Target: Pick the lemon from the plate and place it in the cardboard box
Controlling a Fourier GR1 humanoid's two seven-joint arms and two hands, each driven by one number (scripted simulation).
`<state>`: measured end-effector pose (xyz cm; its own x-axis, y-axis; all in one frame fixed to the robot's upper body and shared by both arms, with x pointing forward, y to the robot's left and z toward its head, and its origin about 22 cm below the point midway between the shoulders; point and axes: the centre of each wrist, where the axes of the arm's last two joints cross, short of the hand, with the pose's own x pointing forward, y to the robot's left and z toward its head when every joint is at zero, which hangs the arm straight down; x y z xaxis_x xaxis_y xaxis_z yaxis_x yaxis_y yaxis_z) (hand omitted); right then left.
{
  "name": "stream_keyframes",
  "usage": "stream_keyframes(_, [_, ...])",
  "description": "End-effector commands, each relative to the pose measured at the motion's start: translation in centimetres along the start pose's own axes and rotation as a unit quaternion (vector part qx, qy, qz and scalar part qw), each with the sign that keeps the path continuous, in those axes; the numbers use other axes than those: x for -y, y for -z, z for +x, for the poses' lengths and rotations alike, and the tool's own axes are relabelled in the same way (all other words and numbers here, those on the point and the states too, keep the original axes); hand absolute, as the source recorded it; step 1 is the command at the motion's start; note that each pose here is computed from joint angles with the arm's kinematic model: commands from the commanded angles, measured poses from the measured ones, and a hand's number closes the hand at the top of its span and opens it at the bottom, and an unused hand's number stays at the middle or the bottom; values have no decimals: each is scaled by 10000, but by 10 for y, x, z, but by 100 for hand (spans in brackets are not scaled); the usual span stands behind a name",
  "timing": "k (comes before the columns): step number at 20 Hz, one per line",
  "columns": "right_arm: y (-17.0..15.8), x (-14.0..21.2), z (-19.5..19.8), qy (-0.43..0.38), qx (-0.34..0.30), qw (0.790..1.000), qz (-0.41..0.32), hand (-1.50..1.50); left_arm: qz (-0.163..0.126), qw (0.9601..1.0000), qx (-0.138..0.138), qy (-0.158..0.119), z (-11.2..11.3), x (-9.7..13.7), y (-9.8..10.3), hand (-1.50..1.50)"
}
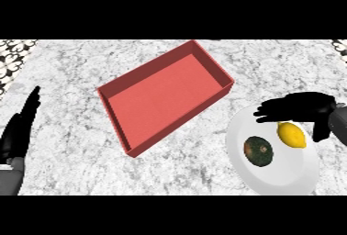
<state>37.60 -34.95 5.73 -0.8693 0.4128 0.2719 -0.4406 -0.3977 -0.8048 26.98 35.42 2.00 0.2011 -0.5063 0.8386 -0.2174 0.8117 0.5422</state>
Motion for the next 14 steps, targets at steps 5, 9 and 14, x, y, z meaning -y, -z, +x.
stream_keyframes(5, [-7,1,4,334,1279,9912,84,-150,17,10000,-15,-23,-5,-1,-1,0])
stream_keyframes(9, [-13,3,17,28,1018,9941,366,-150,8,9999,-137,-28,-7,4,-5,0])
stream_keyframes(14, [0,-28,17,-18,612,9970,472,-150,-14,9999,-65,-76,-10,-1,-13,0])
